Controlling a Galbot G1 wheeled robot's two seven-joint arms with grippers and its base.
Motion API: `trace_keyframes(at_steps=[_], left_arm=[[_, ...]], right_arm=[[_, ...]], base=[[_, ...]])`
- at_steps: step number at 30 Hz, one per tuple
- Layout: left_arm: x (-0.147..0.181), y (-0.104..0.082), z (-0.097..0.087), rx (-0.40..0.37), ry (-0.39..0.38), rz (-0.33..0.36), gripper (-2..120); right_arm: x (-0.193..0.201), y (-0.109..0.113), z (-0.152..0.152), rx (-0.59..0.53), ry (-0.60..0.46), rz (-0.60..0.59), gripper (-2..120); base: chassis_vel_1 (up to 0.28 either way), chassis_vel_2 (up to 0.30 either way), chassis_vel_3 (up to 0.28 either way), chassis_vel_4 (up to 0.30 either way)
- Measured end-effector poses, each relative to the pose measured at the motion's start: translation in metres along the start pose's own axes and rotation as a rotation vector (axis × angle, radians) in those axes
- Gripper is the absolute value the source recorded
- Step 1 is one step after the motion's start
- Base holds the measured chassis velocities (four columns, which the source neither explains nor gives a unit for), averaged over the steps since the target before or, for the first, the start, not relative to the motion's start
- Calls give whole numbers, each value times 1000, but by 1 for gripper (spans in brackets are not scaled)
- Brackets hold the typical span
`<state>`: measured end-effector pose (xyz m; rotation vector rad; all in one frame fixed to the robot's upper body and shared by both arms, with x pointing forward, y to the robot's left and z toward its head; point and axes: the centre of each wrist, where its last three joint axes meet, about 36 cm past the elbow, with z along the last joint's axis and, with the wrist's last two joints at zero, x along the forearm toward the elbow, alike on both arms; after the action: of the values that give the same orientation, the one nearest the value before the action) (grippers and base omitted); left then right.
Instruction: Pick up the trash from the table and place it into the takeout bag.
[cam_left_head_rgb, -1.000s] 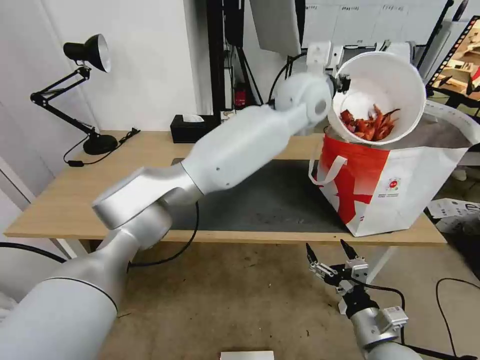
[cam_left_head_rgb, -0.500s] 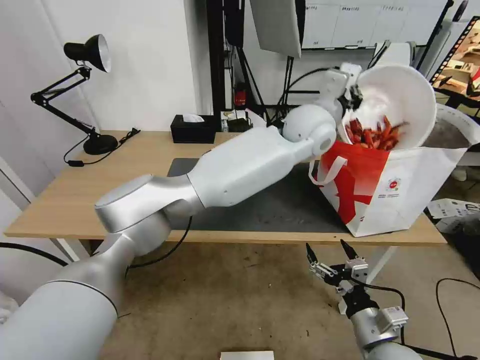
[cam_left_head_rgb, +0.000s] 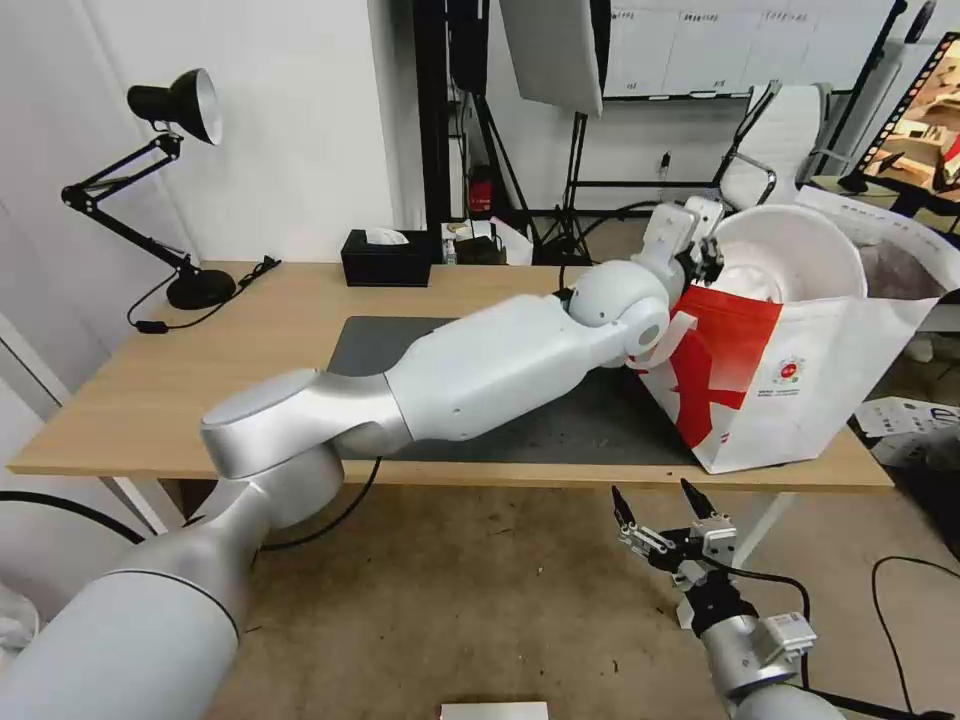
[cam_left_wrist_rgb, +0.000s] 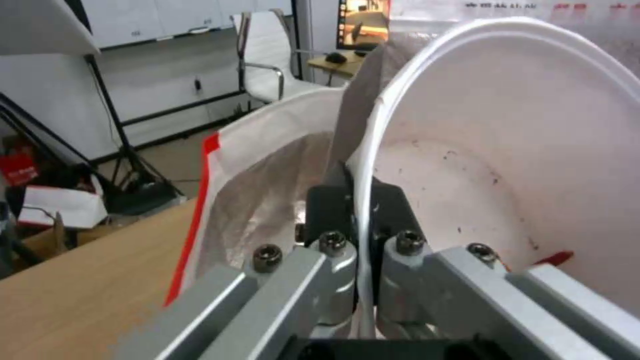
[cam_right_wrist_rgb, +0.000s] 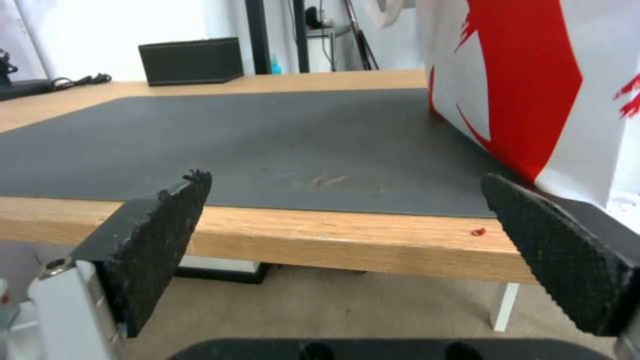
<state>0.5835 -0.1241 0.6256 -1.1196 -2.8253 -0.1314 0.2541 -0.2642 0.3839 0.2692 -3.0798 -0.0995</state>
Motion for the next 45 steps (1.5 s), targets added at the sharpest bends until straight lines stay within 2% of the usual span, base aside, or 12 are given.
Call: trace_keyframes(at_steps=[3,16,27,30,34,35,37,38,40,41,43,45], left_arm=[[1,-2,1,-3,0,19,3],[8,-14,-3,24,-8,72,51],[22,-5,-22,47,-97,52,89],[33,4,-33,35,-149,39,97],[69,39,-49,-24,-239,5,100],[69,39,-49,-24,-239,5,100],[101,66,-49,-73,-280,-27,100],[101,66,-49,-73,-280,-27,100],[132,87,-39,-99,-307,-64,100],[132,87,-39,-99,-307,-64,100],[163,105,-22,-119,-334,-101,100],[202,124,6,-118,-332,-155,100]], right_arm=[[0,0,0,0,0,0,100],[0,0,0,0,0,0,100],[0,0,0,0,0,0,100],[0,0,0,0,0,0,100],[0,0,0,0,0,0,100],[0,0,0,0,0,0,100],[0,0,0,0,0,0,100],[0,0,0,0,0,0,100],[0,0,0,0,0,0,100],[0,0,0,0,0,0,100],[0,0,0,0,0,0,100],[0,0,0,0,0,0,100]], base=[[0,0,0,0],[0,0,0,0],[0,0,0,0],[0,0,0,0],[0,0,0,0],[0,0,0,0],[0,0,0,0],[0,0,0,0],[0,0,0,0],[0,0,0,0],[0,0,0,0],[0,0,0,0]])
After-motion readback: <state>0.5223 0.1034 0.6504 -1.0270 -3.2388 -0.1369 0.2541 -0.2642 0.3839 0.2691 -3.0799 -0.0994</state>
